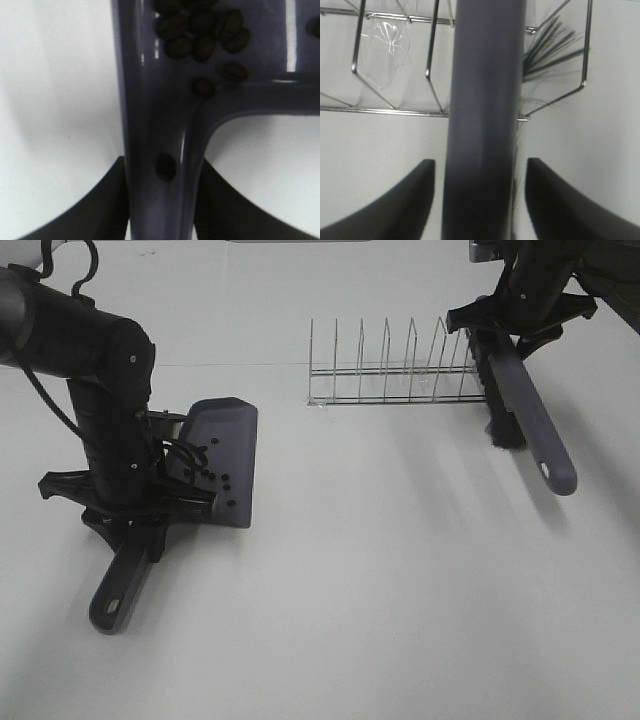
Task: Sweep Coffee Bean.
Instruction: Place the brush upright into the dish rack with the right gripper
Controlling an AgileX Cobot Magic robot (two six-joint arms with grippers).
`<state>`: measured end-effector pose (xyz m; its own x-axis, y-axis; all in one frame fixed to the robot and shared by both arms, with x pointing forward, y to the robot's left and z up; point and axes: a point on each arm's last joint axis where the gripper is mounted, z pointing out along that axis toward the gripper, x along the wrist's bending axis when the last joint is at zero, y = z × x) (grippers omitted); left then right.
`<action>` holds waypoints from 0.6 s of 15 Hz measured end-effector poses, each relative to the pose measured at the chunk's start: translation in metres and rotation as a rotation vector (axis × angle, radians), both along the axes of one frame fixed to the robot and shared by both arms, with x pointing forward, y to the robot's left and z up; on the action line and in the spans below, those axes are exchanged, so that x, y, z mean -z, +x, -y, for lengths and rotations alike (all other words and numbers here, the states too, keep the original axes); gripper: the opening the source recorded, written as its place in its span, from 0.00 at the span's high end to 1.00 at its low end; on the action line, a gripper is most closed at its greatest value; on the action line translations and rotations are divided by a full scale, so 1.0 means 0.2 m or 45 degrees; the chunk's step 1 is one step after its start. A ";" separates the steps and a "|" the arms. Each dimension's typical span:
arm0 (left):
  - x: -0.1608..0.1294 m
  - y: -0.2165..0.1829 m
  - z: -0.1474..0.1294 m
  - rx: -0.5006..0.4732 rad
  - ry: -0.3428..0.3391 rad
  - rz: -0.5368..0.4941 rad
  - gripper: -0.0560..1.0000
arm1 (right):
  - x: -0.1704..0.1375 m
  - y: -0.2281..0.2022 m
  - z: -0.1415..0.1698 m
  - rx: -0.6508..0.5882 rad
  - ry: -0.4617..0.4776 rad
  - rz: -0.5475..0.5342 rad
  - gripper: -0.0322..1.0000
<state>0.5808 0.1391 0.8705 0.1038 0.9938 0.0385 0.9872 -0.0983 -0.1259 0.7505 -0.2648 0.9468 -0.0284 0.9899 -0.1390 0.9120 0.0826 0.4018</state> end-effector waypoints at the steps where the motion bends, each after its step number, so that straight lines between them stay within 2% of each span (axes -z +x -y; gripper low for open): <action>1: 0.00 0.00 0.00 -0.001 -0.001 0.000 0.64 | -0.01 0.00 0.00 0.004 0.006 0.008 0.40; 2: 0.00 0.00 0.00 -0.001 -0.001 0.000 0.64 | -0.01 0.01 0.00 0.004 0.007 0.015 0.32; 3: 0.00 0.00 0.00 -0.001 -0.001 0.000 0.64 | -0.02 0.01 0.00 0.005 0.008 0.018 0.29; 7: 0.00 0.00 0.00 -0.001 0.000 -0.002 0.64 | -0.06 0.00 0.00 0.005 0.009 0.034 0.26; 9: 0.00 0.00 0.00 -0.001 0.000 -0.002 0.64 | -0.07 -0.02 0.00 0.016 0.008 -0.004 0.26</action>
<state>0.5807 0.1391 0.8705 0.1032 0.9939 0.0381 0.9871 -0.0977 -0.1271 0.7472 -0.2650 0.9608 -0.0167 0.9910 -0.1325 0.9143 0.0687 0.3993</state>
